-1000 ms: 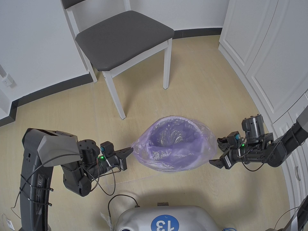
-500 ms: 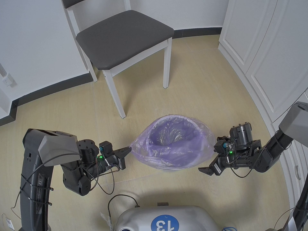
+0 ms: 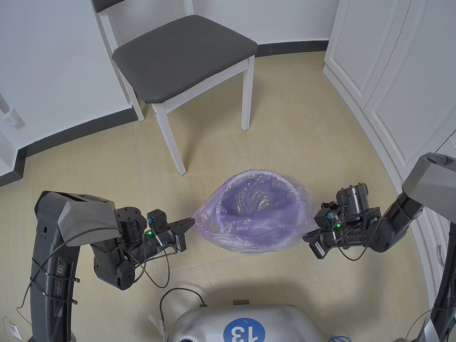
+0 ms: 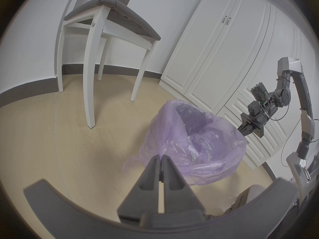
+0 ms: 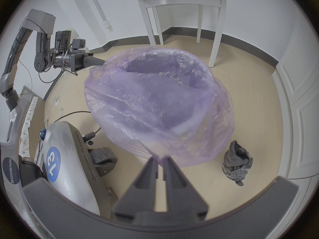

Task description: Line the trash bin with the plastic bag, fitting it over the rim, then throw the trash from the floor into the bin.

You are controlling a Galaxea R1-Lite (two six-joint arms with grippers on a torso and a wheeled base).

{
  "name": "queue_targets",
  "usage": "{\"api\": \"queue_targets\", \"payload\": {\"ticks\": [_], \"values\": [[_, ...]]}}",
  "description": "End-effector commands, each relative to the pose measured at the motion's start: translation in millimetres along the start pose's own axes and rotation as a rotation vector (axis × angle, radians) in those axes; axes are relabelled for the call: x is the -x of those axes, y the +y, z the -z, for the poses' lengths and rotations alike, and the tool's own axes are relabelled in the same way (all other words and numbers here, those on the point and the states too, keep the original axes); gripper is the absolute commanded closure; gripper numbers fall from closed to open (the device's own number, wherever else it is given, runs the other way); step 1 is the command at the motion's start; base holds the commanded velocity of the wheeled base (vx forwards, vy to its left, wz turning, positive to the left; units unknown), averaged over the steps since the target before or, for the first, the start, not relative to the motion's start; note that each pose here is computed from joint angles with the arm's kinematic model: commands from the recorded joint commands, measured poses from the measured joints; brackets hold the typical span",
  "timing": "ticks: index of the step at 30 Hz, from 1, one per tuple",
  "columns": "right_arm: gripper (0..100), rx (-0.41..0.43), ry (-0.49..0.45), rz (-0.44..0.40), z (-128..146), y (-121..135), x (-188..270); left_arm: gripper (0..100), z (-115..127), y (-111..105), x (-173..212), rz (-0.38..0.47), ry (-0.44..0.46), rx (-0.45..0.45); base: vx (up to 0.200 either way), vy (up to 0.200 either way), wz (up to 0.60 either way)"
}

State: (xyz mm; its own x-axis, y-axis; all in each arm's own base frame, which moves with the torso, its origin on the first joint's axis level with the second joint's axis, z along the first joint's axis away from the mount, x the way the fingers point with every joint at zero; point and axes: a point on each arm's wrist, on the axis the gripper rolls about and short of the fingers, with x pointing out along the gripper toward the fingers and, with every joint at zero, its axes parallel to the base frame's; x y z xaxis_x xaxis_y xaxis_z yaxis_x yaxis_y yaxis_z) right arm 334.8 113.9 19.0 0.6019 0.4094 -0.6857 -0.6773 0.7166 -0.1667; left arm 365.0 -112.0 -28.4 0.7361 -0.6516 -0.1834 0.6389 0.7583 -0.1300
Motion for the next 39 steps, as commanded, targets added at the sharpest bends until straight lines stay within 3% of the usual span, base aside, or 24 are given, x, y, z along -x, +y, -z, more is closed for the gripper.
{"api": "queue_targets", "payload": {"ticks": [1,10,12,22,27,39], "values": [[100,0.006,-0.003,-0.004,-1.2,5.1,12.8,100,-3.0,-2.2,3.9,0.002,-0.009,-0.005,0.000,0.000,0.00],[100,0.045,0.030,-0.042,10.9,26.4,38.7,100,0.7,-8.7,17.7,0.006,0.037,-0.039,0.000,0.000,0.00],[100,0.069,0.052,-0.083,18.3,41.9,44.8,100,8.3,-12.5,23.6,0.018,0.074,-0.082,0.000,0.000,0.00],[100,0.119,0.147,-0.163,37.1,61.7,18.8,100,10.6,-12.6,21.2,0.023,0.076,-0.091,0.000,0.000,0.00],[100,0.097,0.183,-0.142,46.9,47.3,-1.5,100,16.7,-11.0,15.9,0.026,0.080,-0.092,0.000,0.000,0.00],[100,0.014,0.204,0.012,57.7,-24.8,-53.9,100,25.0,-6.3,5.5,0.021,0.075,-0.092,0.000,0.000,0.00]]}}
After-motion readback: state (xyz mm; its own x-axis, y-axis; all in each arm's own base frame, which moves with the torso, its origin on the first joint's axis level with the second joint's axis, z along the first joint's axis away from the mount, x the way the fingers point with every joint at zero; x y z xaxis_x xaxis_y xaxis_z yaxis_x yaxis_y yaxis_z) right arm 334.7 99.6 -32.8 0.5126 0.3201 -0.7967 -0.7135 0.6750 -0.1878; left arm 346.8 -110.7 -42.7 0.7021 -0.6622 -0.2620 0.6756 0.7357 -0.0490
